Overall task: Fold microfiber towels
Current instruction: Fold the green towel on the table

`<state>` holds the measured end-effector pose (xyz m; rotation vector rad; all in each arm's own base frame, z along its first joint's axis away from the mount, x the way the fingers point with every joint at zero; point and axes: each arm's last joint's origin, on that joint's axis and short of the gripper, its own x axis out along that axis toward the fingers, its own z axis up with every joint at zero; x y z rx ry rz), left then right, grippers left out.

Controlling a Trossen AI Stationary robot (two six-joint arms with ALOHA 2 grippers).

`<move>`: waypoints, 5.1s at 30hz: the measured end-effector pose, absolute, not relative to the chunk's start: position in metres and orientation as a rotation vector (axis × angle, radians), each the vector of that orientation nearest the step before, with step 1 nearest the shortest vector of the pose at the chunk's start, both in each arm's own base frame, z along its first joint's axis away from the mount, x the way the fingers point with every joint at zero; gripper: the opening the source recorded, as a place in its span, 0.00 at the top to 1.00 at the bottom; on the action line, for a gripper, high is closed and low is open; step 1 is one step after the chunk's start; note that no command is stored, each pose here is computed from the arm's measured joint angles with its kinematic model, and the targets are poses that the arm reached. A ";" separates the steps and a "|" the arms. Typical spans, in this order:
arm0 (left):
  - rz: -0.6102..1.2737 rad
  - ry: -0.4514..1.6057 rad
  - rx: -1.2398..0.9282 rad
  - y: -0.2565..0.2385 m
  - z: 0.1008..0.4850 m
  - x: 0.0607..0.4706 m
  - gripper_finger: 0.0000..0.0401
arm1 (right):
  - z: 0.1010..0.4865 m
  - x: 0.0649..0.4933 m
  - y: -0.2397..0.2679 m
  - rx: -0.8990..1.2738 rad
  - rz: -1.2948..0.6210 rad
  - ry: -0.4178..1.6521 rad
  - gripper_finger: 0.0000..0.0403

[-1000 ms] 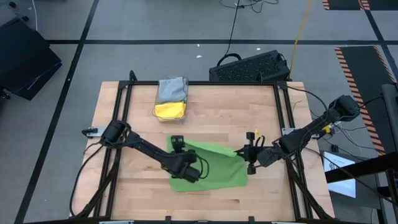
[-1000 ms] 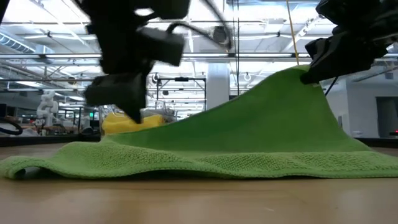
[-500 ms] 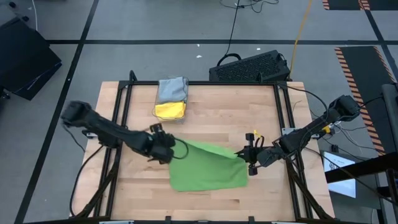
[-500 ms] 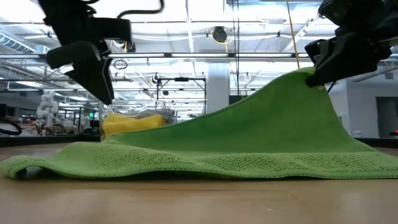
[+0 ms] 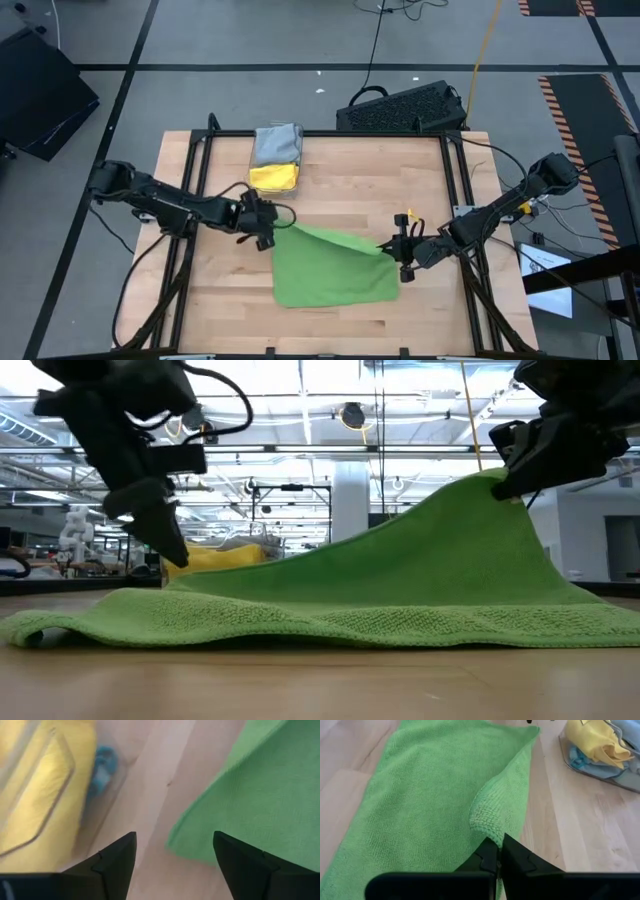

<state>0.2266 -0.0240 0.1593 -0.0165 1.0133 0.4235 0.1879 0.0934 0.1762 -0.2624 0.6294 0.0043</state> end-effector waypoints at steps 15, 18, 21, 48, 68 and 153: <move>0.165 1.032 -0.072 0.016 0.147 0.229 0.48 | 0.176 0.188 0.093 -0.276 0.009 0.629 0.99; 0.131 1.044 -0.098 0.022 0.144 0.229 0.50 | 0.176 0.188 0.093 -0.285 0.011 0.629 0.99; 0.092 1.059 -0.134 0.026 0.139 0.230 0.53 | 0.176 0.188 0.093 -0.287 0.013 0.629 0.99; 0.043 1.000 -0.099 -0.064 0.174 0.244 0.98 | 0.175 0.187 0.097 -0.177 0.113 0.667 0.99; -0.076 0.737 -0.098 -0.148 0.207 0.233 0.99 | 0.162 0.174 0.097 -0.062 0.263 0.900 0.99; 0.039 0.888 -0.186 -0.175 0.163 0.226 0.69 | 0.129 0.166 0.115 0.243 0.388 0.937 0.66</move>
